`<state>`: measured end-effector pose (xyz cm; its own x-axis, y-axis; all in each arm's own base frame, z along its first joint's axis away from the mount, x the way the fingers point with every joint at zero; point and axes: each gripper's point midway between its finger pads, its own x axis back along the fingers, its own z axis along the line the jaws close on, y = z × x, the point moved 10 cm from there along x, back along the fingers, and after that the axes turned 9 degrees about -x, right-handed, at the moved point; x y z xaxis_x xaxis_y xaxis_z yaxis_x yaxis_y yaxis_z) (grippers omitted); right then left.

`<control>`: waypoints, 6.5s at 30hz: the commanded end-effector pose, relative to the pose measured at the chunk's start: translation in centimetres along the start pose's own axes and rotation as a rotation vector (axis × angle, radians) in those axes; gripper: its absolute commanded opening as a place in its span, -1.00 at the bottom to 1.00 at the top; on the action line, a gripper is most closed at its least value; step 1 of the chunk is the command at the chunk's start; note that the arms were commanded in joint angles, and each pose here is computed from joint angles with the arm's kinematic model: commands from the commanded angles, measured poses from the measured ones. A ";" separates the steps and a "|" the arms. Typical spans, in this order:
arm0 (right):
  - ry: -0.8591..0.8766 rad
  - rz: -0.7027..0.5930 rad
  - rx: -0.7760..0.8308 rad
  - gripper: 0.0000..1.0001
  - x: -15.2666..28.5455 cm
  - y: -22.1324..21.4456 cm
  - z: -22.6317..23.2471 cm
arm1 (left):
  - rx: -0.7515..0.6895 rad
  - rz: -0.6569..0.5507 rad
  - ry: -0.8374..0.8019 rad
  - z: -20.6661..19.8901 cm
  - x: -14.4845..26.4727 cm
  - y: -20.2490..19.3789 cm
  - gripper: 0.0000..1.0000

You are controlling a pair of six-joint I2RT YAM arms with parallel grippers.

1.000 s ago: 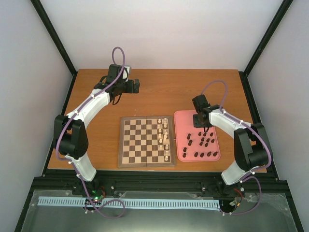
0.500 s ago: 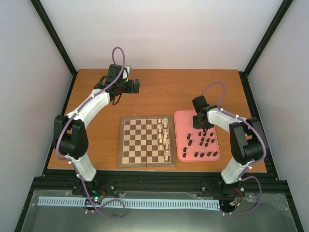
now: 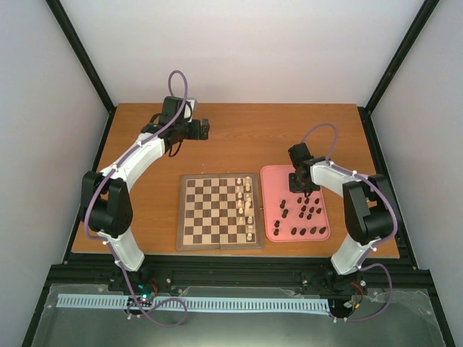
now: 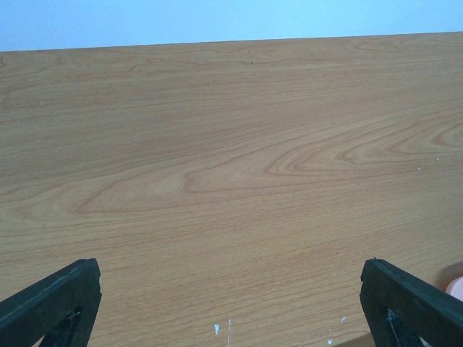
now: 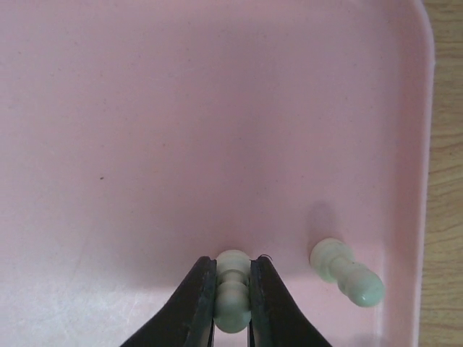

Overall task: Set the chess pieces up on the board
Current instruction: Pick up the chess piece from the storage box, then place the chess piece on the chessboard, then pick up the chess piece from the storage box.

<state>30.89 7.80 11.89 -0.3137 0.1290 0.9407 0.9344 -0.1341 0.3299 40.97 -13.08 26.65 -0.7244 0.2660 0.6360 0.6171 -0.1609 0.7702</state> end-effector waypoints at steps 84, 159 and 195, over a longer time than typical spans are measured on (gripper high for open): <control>0.260 0.011 0.583 -0.76 9.8 -17.0 17.0 | 0.013 -0.042 0.006 0.3 0.7 1.5 0.99; -0.013 -0.072 -0.174 -0.16 0.0 1.0 -3.6 | 0.015 -0.031 -0.025 0.1 0.1 1.4 0.99; 0.409 -0.139 0.289 -0.87 17.0 -8.6 6.5 | 0.013 -0.025 -0.005 0.2 0.1 1.4 0.99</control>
<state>23.01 15.32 24.45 -0.5504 -0.2215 0.8050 0.8212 0.0303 0.5698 41.33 -13.30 26.25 -0.7125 0.2770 0.6447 0.6268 -0.1615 0.7622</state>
